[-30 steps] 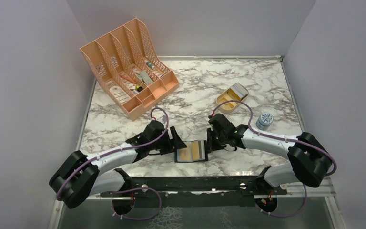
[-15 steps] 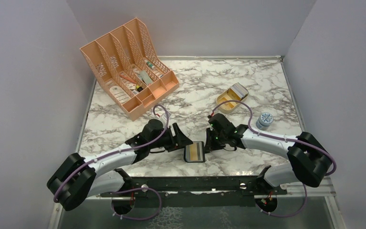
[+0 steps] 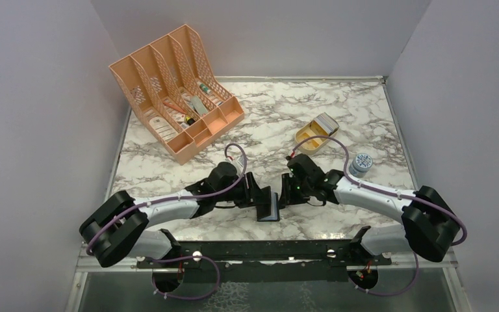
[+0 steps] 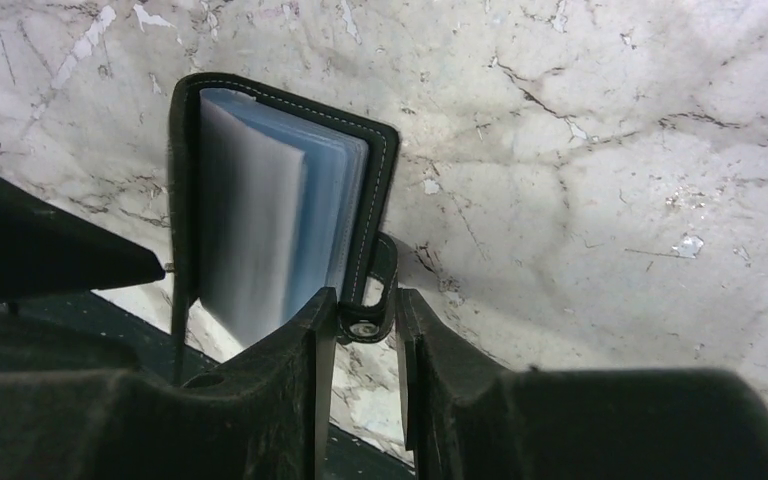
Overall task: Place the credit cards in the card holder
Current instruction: Close the card holder at the center of the board.
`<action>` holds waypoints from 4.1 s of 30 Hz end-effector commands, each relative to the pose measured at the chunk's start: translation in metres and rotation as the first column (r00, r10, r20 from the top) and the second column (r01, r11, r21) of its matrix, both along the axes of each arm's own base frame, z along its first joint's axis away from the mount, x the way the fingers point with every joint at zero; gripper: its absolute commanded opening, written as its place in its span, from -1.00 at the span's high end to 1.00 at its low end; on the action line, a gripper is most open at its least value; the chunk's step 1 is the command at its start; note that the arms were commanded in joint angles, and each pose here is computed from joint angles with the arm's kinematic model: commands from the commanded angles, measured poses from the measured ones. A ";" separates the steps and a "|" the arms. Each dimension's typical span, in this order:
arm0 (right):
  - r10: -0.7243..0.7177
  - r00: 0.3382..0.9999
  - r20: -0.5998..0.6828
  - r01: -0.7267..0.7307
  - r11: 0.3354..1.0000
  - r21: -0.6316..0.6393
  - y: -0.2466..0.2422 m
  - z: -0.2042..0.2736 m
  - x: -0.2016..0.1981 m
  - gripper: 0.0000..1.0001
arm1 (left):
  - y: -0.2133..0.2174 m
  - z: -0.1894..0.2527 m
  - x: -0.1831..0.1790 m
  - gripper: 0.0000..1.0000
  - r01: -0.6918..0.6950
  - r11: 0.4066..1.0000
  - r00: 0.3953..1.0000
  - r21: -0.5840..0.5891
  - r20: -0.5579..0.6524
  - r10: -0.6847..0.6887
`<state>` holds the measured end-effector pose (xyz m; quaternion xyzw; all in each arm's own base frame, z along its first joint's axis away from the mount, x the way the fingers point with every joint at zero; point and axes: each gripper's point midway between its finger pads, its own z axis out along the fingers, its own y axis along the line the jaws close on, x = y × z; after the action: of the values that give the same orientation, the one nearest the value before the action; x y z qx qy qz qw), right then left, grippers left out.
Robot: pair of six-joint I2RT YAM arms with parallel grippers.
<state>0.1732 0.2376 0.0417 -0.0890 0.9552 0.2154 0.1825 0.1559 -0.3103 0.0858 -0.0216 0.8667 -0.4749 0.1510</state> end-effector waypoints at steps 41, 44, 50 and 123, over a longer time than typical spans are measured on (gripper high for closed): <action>0.001 0.999 0.046 -0.008 0.990 0.141 0.019 0.029 0.001 0.98 | -0.009 -0.054 0.009 0.46 0.056 0.985 0.998 0.161 0.009 -0.058; -0.006 0.999 0.043 0.001 0.993 0.118 0.017 0.030 0.003 0.95 | -0.010 -0.052 0.010 0.46 0.054 0.986 0.998 0.157 0.011 -0.056; -0.052 0.998 0.041 0.051 0.998 0.032 -0.001 0.036 0.004 0.51 | -0.012 -0.050 0.010 0.46 0.059 0.987 0.998 0.150 0.009 -0.061; -0.101 0.994 0.030 0.105 0.979 -0.177 -0.024 0.002 0.002 0.62 | -0.001 -0.048 0.008 0.44 0.036 0.981 0.999 0.189 0.028 -0.042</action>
<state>0.1752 0.2172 0.0500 -0.0662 0.9697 0.1322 0.1945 0.1618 -0.3169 0.0402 0.0158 0.9016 -0.4073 0.1449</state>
